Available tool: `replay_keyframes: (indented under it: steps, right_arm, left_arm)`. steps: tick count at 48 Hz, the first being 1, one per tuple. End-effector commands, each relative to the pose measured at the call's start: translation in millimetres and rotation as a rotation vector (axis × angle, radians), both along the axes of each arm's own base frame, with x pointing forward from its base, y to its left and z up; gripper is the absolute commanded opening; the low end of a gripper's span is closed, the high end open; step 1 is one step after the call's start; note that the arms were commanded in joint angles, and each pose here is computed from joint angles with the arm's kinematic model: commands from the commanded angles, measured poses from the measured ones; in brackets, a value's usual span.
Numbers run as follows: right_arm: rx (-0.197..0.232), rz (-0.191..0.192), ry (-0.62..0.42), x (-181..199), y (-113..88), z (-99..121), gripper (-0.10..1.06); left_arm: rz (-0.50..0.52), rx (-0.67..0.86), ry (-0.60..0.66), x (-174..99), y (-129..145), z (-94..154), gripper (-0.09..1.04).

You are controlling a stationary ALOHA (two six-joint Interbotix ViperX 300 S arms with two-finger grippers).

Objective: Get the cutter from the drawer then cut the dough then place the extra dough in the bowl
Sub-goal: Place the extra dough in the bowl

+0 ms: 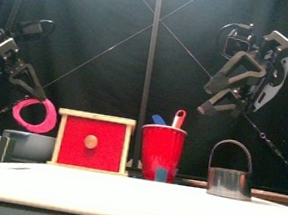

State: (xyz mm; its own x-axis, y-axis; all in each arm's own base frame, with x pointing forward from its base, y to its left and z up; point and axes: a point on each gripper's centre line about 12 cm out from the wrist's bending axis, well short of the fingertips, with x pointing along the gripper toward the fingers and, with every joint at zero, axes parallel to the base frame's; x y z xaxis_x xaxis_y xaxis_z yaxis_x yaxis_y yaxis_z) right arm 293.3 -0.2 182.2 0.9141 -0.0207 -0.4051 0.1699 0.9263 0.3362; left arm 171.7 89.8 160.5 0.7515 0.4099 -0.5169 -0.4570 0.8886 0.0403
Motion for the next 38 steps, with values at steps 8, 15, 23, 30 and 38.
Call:
replay_keyframes:
  steps: [8,15,23,30,38]
  right_arm:
    - [-0.004,-0.005,-0.024,9.8,-1.8,6.8,0.9]
    - [-0.004,-0.005,-0.017,13.5,-1.8,4.7,0.9]
    - [-0.006,-0.004,-0.011,16.2,-1.7,4.0,0.9]
    - [-0.006,-0.002,-0.009,16.3,-1.2,3.5,0.9]
    - [-0.006,-0.004,-0.009,16.3,-1.7,3.5,0.9]
  left_arm:
    - [0.008,0.009,0.021,14.0,6.9,-3.3,0.43]
    - [-0.003,0.033,0.005,22.4,7.7,0.9,0.43]
    - [-0.008,0.026,0.019,25.7,7.5,-2.0,0.43]
    - [-0.017,0.021,0.028,26.9,5.8,-4.4,0.45]
    - [-0.036,0.009,0.027,28.7,0.4,-5.3,0.57]
